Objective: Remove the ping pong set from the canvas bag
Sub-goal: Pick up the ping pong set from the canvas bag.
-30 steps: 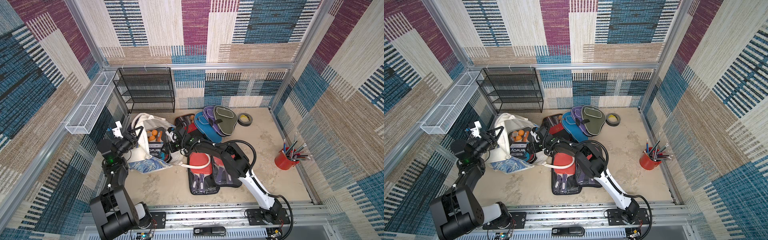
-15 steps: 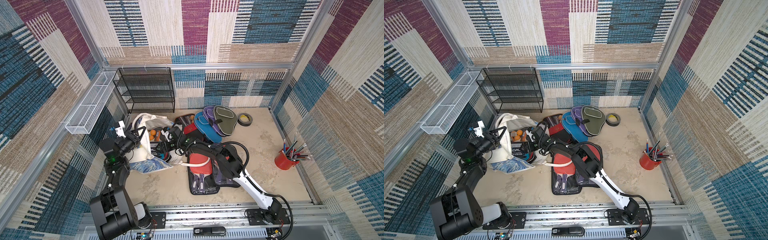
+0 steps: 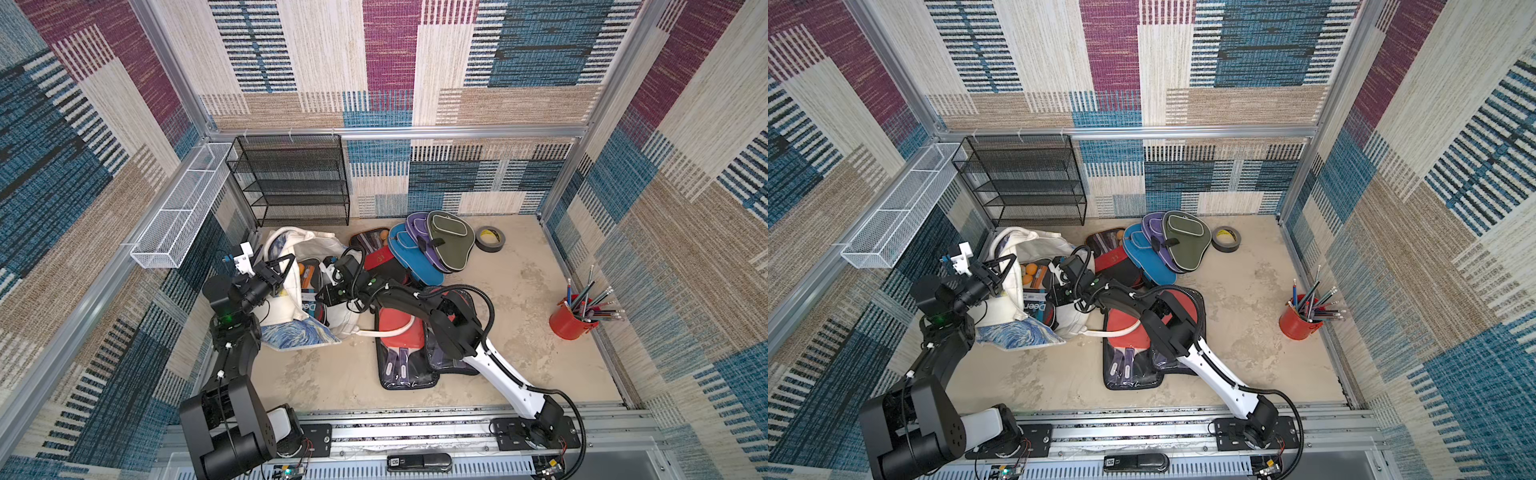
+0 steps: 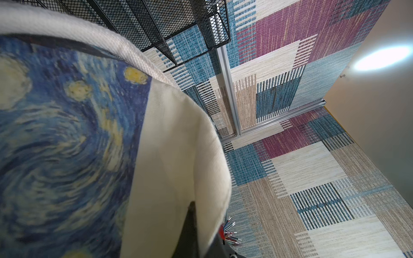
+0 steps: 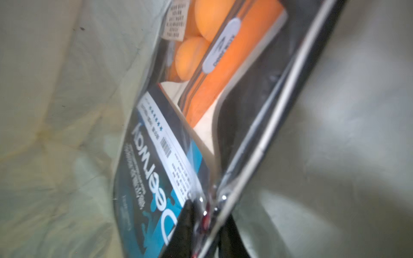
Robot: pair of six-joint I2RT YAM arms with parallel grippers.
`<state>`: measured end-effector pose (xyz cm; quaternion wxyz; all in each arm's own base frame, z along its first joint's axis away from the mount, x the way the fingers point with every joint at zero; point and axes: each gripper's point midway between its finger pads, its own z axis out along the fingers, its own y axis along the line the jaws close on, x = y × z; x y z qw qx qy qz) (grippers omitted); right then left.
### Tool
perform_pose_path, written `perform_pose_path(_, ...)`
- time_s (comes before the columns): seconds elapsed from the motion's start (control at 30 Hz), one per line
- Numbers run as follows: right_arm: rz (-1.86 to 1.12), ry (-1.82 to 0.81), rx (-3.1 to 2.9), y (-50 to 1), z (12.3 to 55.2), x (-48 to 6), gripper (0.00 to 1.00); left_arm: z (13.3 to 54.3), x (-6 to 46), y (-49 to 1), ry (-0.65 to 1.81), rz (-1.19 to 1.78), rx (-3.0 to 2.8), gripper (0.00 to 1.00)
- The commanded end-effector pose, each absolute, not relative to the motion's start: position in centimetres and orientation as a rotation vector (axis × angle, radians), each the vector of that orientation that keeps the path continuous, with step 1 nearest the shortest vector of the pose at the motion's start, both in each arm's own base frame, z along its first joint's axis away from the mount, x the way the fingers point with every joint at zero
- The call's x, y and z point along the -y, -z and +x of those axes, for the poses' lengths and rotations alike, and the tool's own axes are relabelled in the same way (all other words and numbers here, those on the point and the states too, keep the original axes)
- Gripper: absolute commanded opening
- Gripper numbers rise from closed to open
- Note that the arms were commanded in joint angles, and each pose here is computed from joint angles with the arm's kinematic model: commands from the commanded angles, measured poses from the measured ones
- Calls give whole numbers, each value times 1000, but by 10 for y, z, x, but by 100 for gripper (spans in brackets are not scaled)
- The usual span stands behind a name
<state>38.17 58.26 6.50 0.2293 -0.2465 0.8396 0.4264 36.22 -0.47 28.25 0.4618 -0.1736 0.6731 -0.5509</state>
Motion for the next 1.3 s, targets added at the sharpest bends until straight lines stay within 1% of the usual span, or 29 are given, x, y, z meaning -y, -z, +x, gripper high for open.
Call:
perform_pose_path(0.0,-714,-1131,-2326,-62,376,-578,0,361,5,-290,1310,-356,-1643,0)
perform_pose_path(0.53,-699,-1075,-2168,-152,371,-546,0,362,3,-289,1275,-366,-1657,0)
perform_pose_path(1.1,-632,-1051,-2147,-186,364,-486,0,362,-1,-288,1249,-384,-1660,0)
perform_pose_path(1.23,-625,-1051,-2135,-197,358,-475,0,363,-1,-286,1250,-386,-1667,0)
perform_pose_path(1.27,-618,-1053,-2118,-206,358,-473,0,364,-1,-287,1249,-384,-1665,0)
